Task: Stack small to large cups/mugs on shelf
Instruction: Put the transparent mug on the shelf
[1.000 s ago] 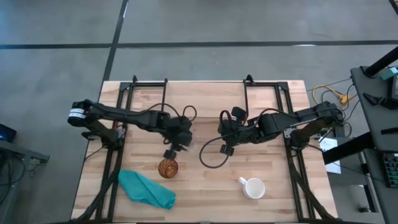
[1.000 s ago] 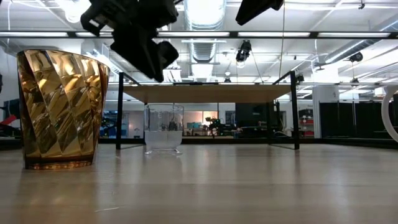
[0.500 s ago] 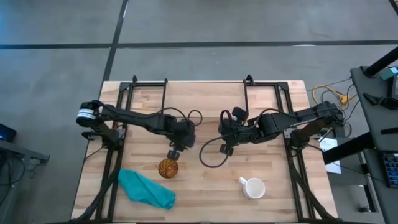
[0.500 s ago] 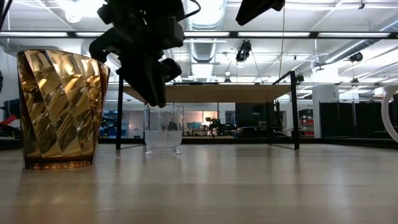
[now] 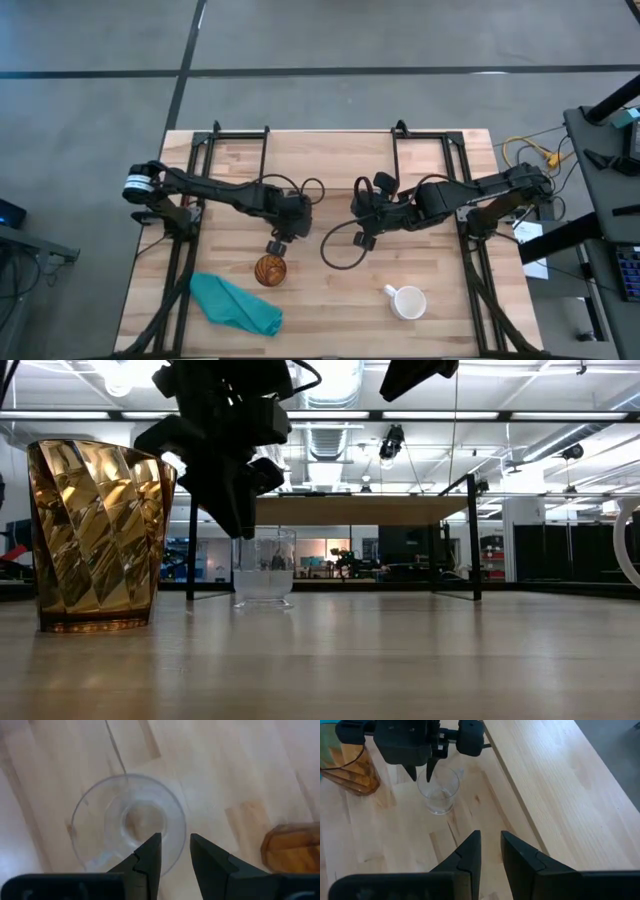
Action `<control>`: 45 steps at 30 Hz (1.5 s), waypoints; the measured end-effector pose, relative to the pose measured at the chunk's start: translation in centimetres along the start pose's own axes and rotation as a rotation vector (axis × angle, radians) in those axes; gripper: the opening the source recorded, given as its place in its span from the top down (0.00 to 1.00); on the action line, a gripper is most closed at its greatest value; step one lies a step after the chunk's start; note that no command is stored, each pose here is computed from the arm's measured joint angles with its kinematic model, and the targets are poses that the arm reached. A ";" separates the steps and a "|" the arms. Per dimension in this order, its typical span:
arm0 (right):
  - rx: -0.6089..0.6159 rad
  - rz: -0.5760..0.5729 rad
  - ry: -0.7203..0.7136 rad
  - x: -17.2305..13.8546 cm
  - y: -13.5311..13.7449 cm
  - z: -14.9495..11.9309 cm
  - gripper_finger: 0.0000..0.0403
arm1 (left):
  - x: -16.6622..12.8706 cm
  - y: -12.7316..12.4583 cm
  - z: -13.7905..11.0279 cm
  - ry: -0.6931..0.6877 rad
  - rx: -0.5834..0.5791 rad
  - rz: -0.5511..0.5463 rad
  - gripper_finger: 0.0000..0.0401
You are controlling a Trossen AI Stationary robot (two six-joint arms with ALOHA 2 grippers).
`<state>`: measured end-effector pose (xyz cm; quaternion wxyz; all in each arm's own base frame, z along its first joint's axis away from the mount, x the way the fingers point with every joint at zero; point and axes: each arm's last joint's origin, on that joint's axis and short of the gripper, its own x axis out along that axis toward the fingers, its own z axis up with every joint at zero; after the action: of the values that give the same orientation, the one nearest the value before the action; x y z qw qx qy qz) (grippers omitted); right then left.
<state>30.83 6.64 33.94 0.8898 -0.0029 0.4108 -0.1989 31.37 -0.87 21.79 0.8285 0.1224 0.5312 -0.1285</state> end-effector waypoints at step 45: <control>0.000 0.000 -0.001 0.0 0.0 0.0 0.83 | -12.5 1.2 7.5 -0.232 0.018 0.104 1.00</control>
<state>30.83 6.64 33.94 0.8899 -0.0027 0.4104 -0.1988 33.15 -1.24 36.31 0.8888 0.1415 0.4234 -0.1035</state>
